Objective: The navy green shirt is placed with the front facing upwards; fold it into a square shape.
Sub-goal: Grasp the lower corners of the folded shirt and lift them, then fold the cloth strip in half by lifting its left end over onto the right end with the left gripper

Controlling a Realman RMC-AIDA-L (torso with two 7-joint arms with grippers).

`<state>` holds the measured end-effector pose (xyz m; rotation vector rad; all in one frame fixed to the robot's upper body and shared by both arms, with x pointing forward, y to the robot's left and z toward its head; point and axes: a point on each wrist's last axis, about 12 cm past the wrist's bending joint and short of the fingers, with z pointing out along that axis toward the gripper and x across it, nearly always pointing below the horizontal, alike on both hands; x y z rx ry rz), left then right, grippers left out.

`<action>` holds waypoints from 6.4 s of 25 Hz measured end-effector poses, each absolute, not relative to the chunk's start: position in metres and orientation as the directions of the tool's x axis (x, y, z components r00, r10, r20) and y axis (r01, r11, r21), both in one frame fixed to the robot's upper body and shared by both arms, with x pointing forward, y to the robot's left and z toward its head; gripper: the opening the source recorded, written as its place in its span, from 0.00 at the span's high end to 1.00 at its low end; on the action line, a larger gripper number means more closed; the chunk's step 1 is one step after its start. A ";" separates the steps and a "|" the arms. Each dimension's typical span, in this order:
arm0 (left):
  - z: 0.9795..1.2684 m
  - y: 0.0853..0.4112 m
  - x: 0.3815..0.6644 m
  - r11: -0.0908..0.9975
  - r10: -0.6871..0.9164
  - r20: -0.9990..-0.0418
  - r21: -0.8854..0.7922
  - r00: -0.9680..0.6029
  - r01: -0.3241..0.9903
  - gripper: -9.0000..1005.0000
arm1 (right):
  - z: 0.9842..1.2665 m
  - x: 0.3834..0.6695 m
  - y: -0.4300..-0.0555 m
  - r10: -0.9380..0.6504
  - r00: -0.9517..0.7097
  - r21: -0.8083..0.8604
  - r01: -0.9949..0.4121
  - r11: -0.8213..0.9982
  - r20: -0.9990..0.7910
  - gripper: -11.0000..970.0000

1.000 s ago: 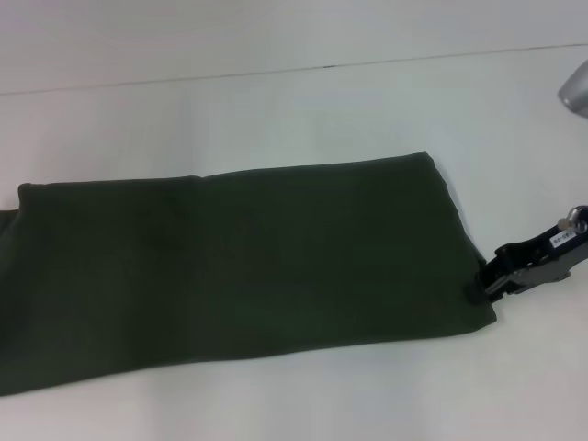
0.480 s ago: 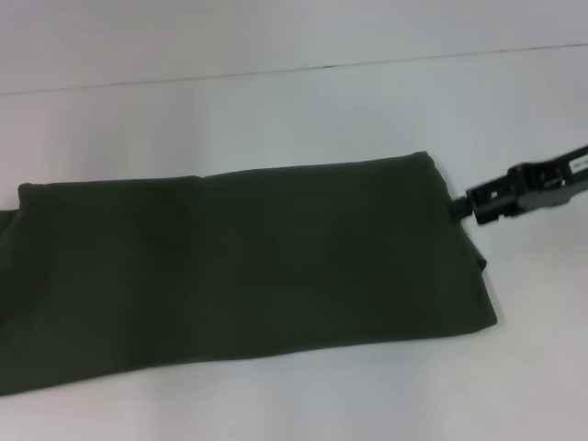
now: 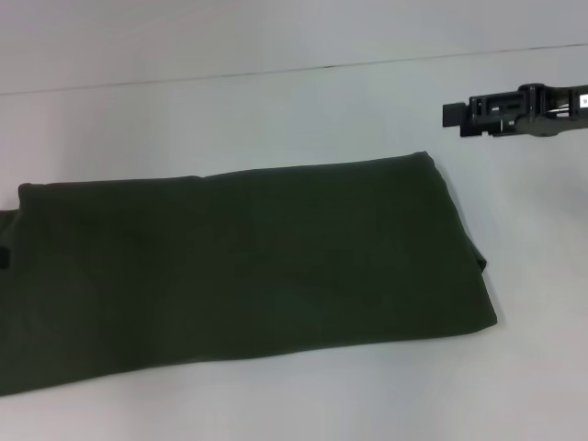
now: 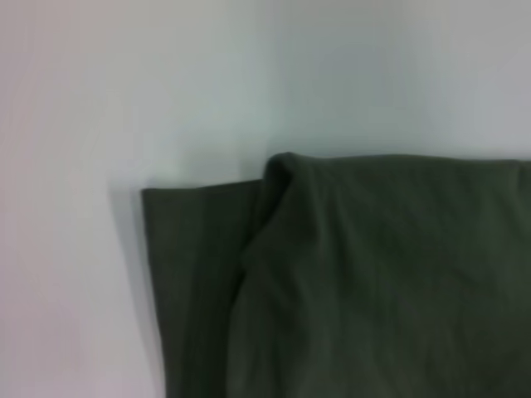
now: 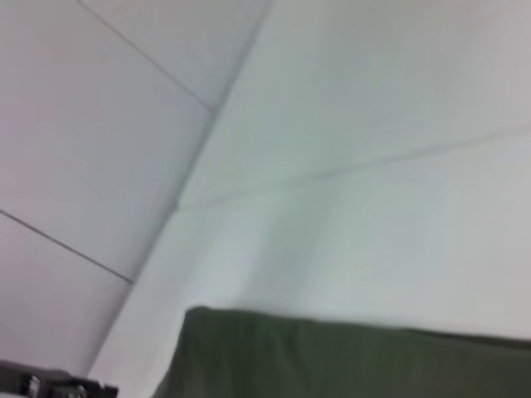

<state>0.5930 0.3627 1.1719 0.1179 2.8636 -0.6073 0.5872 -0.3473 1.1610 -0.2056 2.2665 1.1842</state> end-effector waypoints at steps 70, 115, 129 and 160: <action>1.151 0.362 0.587 0.934 0.027 -0.158 -0.349 -0.987 0.081 0.25 | 1.096 0.558 -0.309 -0.171 -0.978 0.618 -0.206 0.758 -0.116 0.40; 1.148 0.363 0.583 0.936 0.016 -0.137 -0.347 -0.990 0.063 0.25 | 1.107 0.535 -0.360 -0.071 -0.996 0.555 -0.091 0.827 -0.057 0.98; 1.149 0.364 0.584 0.938 0.013 -0.146 -0.342 -0.989 0.063 0.25 | 1.120 0.536 -0.374 -0.017 -0.999 0.560 -0.037 0.827 -0.041 0.81; 1.124 0.359 0.574 0.910 -0.042 -0.051 -0.414 -0.998 -0.017 0.25 | 1.163 0.563 -0.373 0.165 -0.885 0.751 -0.257 0.609 -0.436 0.35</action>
